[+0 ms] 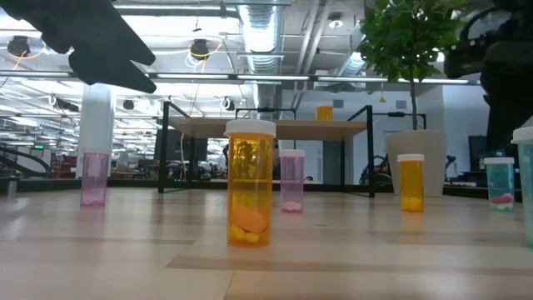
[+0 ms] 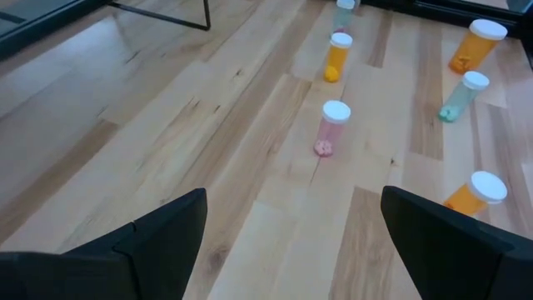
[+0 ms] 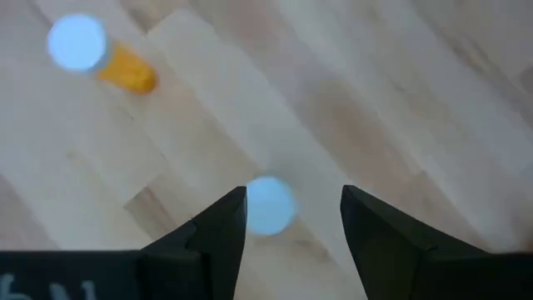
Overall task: Pick and place medicine bottles onto shelf by color
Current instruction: Put the top right small blue pill bottle on the shelf
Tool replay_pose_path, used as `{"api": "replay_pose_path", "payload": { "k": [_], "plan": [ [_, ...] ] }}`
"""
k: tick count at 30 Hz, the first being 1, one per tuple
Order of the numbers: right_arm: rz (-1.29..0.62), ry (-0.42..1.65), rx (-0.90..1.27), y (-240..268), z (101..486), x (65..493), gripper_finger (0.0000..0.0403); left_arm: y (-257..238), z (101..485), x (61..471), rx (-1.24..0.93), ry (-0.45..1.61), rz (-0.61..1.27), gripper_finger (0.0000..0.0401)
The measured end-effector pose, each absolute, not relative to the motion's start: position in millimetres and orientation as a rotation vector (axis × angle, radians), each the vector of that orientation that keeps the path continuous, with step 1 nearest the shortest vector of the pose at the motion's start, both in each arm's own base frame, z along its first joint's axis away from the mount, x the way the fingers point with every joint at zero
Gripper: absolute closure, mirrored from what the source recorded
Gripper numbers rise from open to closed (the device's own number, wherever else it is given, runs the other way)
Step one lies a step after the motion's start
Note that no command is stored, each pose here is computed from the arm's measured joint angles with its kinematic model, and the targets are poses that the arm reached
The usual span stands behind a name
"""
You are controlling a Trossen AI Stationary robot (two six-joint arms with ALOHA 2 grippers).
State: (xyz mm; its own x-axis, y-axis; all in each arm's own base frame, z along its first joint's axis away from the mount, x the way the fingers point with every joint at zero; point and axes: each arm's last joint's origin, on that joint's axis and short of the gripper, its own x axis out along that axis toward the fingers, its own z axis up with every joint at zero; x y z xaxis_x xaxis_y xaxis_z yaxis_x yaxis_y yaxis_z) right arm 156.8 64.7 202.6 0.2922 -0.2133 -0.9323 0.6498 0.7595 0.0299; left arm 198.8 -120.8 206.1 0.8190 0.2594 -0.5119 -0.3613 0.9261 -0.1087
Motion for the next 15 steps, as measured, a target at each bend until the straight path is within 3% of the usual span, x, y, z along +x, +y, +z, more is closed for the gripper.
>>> {"api": "replay_pose_path", "payload": {
  "k": [8,15],
  "plan": [
    [-0.506,0.974,0.574,55.6,195.6,140.5,0.0189,-120.8,206.1,198.8,-0.206,0.515,0.332,0.0056],
    [-0.472,0.971,0.591,59.5,198.3,136.5,0.0187,-120.9,206.3,198.9,-0.207,0.513,0.331,0.0056]
  ]
}}
